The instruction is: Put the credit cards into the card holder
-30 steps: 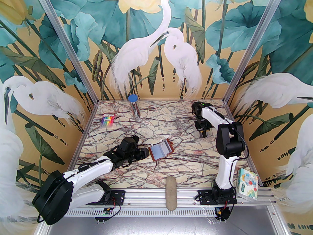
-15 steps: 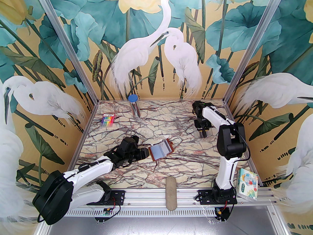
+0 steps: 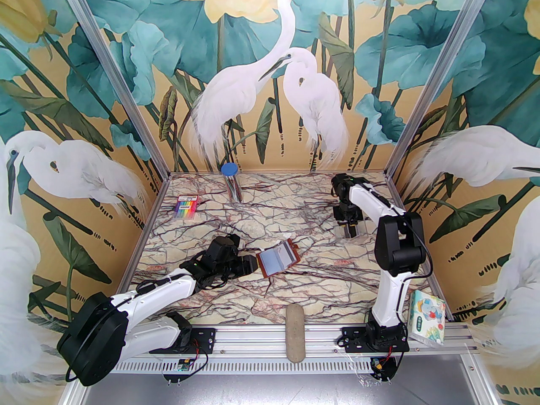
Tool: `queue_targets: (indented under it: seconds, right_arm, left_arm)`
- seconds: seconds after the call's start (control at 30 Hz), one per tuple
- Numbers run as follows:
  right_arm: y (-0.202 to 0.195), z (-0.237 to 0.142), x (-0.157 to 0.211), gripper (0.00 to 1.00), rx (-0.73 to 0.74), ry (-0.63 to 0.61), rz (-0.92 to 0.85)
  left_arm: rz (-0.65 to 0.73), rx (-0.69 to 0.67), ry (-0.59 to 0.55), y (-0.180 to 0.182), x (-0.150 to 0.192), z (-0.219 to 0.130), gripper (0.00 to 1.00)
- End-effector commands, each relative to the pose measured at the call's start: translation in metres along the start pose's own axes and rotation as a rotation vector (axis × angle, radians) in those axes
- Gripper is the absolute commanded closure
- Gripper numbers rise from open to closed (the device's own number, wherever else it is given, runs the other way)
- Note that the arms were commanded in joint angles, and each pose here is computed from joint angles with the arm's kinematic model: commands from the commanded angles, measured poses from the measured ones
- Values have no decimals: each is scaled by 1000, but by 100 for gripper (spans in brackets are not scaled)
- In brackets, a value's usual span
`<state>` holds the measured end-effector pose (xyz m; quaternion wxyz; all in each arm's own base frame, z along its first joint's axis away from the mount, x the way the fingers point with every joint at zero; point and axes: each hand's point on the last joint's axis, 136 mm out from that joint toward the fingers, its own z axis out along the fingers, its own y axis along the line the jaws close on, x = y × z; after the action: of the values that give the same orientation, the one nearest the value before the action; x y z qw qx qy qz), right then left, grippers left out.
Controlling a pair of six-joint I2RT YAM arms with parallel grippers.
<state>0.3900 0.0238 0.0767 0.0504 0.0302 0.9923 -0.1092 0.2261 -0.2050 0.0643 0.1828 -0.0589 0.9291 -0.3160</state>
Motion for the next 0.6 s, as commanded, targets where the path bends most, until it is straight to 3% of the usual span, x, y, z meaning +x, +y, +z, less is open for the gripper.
queue_targets:
  seconds: [0.0, 0.2, 0.57]
  right_arm:
    - [-4, -11, -3, 76, -11, -44, 29]
    - [-32, -18, -8, 73, 98, -83, 65]
    - [-45, 3, -3, 54, 206, -18, 38]
  left_arm:
    - [-15, 8, 9, 1, 2, 2, 35]
    - [-14, 11, 8, 1, 2, 1, 35]
    - [-17, 8, 9, 2, 2, 1, 35]
